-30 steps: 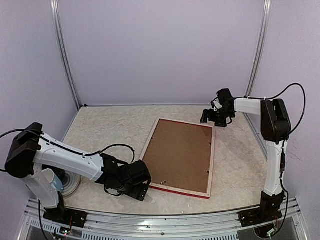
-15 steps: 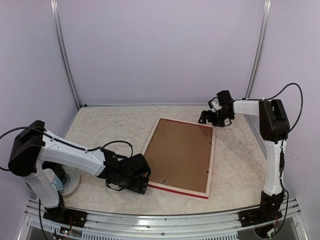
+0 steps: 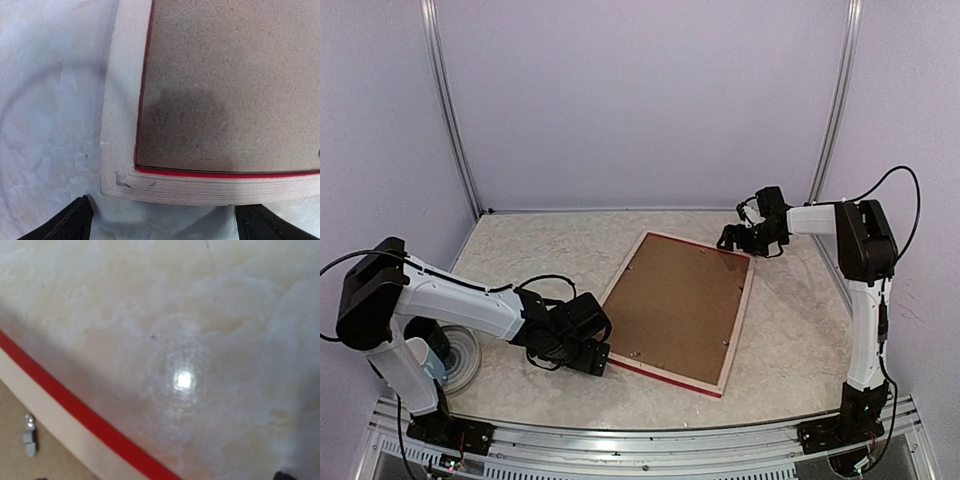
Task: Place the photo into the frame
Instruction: Rotate the photo frame at the center of the board.
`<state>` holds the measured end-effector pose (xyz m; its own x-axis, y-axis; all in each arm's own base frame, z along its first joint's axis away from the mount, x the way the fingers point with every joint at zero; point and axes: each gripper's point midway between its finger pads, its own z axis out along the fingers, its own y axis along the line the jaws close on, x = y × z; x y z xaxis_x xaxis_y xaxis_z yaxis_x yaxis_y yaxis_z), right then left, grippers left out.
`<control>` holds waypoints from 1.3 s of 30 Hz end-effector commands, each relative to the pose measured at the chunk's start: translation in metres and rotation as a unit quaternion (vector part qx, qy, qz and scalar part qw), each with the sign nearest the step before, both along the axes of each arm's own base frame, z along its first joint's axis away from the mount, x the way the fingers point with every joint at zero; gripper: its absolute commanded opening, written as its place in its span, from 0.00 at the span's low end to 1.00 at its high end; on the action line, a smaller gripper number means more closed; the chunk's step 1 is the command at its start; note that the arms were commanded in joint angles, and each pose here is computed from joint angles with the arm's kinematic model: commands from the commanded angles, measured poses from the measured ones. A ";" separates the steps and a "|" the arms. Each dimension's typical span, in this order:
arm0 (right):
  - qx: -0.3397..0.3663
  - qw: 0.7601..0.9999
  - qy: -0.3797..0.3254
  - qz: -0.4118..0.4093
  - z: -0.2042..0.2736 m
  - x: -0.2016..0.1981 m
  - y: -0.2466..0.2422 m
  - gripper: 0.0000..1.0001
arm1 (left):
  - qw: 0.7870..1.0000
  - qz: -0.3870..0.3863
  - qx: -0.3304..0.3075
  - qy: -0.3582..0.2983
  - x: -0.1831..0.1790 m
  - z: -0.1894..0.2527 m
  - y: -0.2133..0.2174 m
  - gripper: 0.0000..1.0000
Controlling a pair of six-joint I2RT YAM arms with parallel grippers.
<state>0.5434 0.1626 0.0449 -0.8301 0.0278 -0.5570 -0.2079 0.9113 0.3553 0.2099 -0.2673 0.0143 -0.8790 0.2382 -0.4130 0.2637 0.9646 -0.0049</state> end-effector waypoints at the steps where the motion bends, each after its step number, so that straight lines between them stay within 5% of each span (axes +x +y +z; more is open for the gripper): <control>1: 0.019 0.996 0.085 0.011 -0.042 -0.047 -0.001 0.97 | 1.000 0.021 0.003 -0.010 0.018 -0.006 0.014 0.99; 39: -0.002 0.995 0.102 -0.021 -0.029 -0.203 -0.002 0.95 | 0.993 0.111 -0.041 -0.017 0.117 -0.003 0.056 0.99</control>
